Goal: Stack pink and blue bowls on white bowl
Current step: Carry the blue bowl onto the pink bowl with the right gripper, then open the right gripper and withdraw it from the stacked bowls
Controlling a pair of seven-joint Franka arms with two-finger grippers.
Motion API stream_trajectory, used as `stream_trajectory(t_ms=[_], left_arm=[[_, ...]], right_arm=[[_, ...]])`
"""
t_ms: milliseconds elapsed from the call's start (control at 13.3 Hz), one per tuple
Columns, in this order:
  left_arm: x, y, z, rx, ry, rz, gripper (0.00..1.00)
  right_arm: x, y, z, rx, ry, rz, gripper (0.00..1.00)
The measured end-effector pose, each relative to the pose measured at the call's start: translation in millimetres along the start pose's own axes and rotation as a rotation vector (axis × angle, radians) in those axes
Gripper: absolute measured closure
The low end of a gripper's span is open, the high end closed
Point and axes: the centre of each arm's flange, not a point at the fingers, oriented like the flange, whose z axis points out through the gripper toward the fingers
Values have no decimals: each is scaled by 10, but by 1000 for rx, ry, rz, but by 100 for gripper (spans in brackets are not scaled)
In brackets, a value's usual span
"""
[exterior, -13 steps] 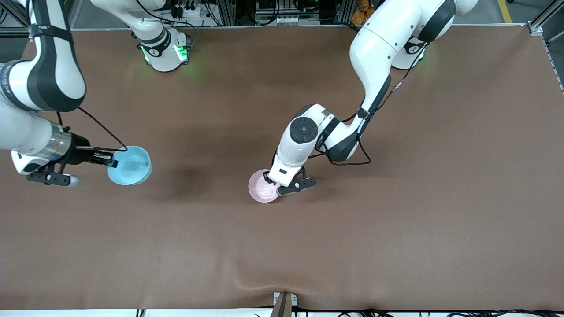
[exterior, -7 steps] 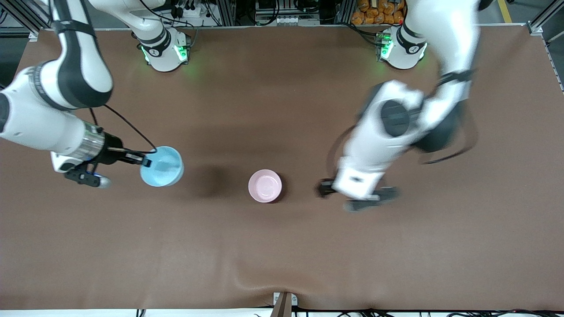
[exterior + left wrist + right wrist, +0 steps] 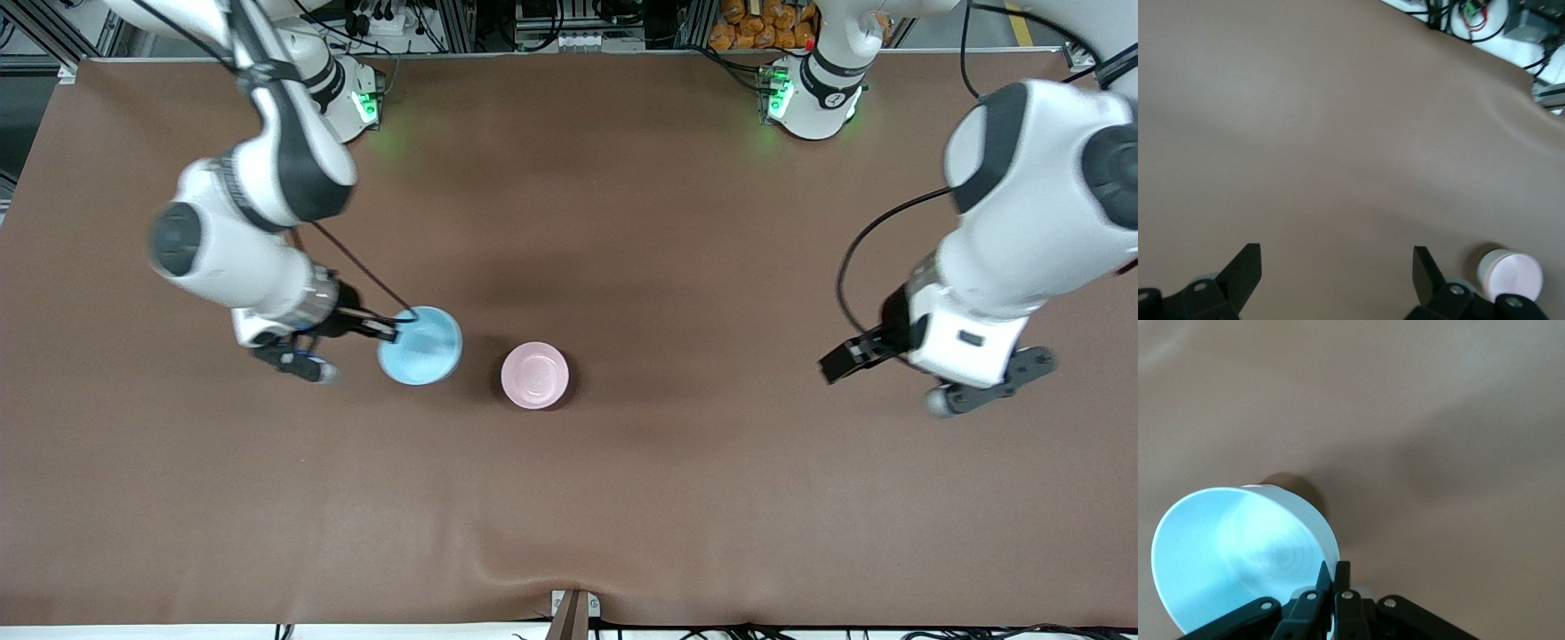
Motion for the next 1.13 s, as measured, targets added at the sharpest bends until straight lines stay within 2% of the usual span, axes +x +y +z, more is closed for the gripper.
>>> stream_trajectory(t_ms=[226,528,829,1131], left_arm=[[39,-415,-280,20,-15,29,0],[-91,-854,-582,28,-3,62,0],[-298,-923,-564,43,-24,106,0],[-317,-1017,-592,45,-24,187,0]], right_arm=[[-307,-363,499,2,14,67,97],[-369,-529,823,-14,3,155,97],[-435,-708,1125,-8,13,181,97],[-402,-697,1340,-4,26,186,97]])
